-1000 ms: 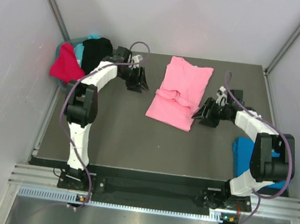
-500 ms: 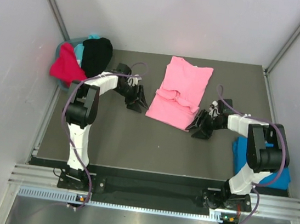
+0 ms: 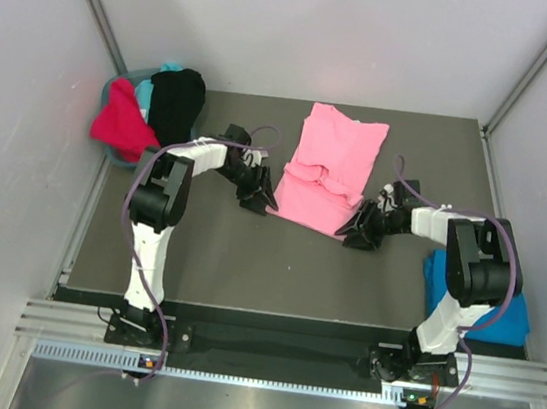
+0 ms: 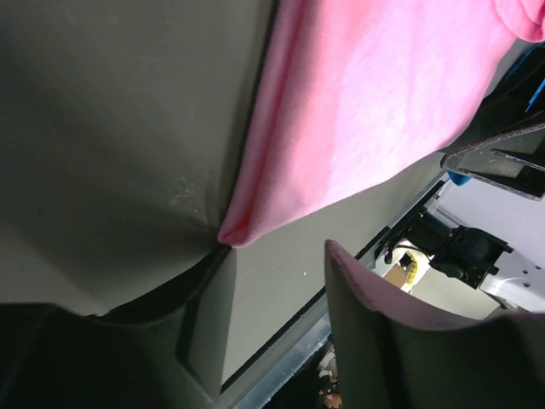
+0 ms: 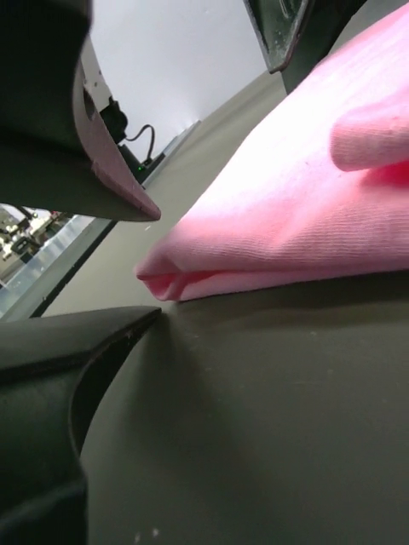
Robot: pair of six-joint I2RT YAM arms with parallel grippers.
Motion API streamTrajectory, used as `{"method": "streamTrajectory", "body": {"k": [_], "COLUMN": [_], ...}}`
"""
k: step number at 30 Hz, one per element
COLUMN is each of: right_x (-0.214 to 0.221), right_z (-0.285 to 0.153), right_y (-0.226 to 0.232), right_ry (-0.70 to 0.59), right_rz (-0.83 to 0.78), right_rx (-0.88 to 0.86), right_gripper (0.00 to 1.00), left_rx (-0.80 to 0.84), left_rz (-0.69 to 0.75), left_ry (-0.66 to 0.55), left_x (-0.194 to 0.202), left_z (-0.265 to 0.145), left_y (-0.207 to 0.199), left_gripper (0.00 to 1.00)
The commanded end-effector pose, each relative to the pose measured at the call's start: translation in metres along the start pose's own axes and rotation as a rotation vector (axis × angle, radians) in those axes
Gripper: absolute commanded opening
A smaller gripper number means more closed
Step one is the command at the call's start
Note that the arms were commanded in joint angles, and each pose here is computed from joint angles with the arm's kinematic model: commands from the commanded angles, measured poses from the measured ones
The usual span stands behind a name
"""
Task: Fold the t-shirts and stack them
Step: Fold the tshirt
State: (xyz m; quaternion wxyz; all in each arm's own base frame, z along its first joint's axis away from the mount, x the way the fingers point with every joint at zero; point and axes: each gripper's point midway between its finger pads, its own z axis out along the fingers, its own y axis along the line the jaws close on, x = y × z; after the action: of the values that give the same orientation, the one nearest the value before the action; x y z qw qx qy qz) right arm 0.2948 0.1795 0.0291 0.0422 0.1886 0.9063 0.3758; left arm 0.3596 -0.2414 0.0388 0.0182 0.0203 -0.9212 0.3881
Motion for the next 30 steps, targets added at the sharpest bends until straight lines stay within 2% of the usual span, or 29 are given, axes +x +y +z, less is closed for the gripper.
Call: {"method": "streamTrajectory", "body": {"k": [1,7,12,14,19,21,25,30], "right_x": [-0.017,-0.021,-0.022,-0.022,-0.021,-0.021,-0.024,-0.028], "right_z": [0.006,0.009,0.011,0.012,0.014,0.013,0.008,-0.012], "right_y": [0.001,-0.003,-0.006,-0.006,-0.008,-0.007,-0.001,0.023], "right_ry": [-0.05,-0.061,-0.066,-0.068,-0.062,-0.064,-0.083,-0.097], "right_rz": [-0.019,-0.007,0.0,0.001,0.002,-0.003,-0.019,-0.105], "right_rx": [0.015,0.03,0.046,0.04,0.031,0.028,0.021,-0.03], "right_gripper": [0.43,0.4,0.4,0.36,0.23,0.19,0.0,0.0], "left_rx": [0.013,-0.007,-0.029,-0.026,-0.004,-0.005,0.0,0.033], "left_rz": [0.006,-0.006,-0.021,-0.025,-0.025,-0.021,-0.016,0.026], "left_ry": [-0.015,-0.016,-0.021,-0.027,-0.038,-0.043,-0.044,-0.075], "left_x": [-0.01,-0.011,-0.013,-0.016,-0.023,-0.023,-0.017,-0.012], "left_z": [0.003,0.007,0.009,0.012,0.015,0.014,0.007,-0.013], "left_y": [-0.003,0.003,0.01,0.01,0.007,0.005,0.002,-0.02], "left_gripper": [0.49,0.39,0.41,0.41,0.0,0.0,0.0,0.0]}}
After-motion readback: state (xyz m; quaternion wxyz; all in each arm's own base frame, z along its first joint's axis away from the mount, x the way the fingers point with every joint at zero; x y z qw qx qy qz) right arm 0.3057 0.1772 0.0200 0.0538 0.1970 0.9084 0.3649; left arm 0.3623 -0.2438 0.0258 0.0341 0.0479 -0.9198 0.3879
